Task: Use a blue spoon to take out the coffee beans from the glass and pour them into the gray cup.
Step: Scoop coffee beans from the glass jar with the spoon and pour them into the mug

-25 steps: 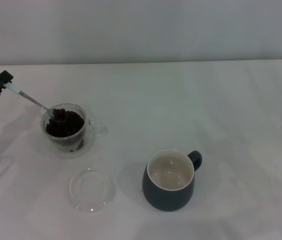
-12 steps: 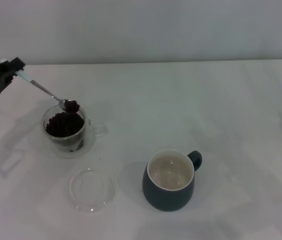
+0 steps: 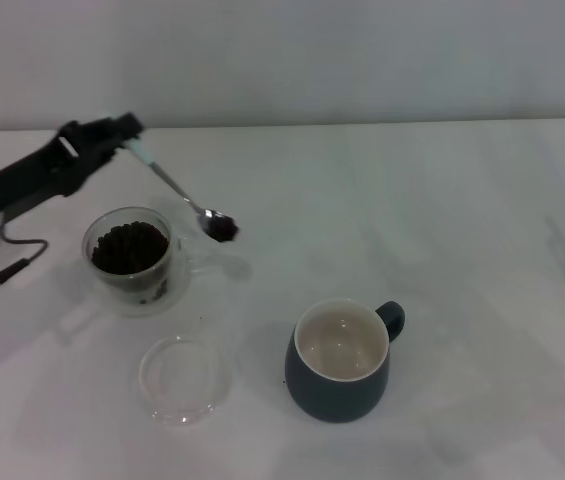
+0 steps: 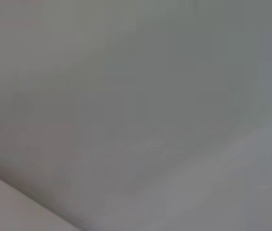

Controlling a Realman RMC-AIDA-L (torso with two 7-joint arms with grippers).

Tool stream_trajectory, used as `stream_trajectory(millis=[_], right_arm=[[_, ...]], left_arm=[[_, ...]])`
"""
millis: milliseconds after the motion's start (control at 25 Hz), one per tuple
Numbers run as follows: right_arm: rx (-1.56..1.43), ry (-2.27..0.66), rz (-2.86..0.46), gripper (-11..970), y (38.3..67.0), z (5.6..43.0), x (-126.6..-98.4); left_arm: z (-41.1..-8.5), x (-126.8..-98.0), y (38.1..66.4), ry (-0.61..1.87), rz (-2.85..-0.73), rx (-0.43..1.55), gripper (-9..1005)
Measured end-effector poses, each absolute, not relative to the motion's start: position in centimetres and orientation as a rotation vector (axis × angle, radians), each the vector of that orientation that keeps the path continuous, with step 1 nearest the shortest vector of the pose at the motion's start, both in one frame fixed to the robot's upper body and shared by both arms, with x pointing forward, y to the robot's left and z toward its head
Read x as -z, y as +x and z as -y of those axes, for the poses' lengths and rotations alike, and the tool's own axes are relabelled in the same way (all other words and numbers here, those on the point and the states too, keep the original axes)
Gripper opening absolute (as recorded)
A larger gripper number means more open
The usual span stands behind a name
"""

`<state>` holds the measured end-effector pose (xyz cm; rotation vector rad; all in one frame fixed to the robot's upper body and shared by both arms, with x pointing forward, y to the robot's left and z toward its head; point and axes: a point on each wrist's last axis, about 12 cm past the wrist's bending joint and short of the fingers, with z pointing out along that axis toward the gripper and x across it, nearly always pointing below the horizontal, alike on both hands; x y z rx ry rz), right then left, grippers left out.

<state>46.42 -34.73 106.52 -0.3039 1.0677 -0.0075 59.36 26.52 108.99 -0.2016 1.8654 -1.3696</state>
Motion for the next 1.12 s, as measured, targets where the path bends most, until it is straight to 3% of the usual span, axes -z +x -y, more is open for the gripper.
stream_trajectory(millis=[640, 1120], right_arm=[[0.013, -0.301, -1.086, 584, 46.4, 34.9, -106.3], [0.016, -0.3, -1.102, 584, 46.0, 34.9, -106.0]], left_arm=[[-20.8, -110.1, 60.0, -0.027, -1.951, 1.534, 128], [-17.1, -110.6, 60.4, 0.236, -2.039, 1.485, 128]])
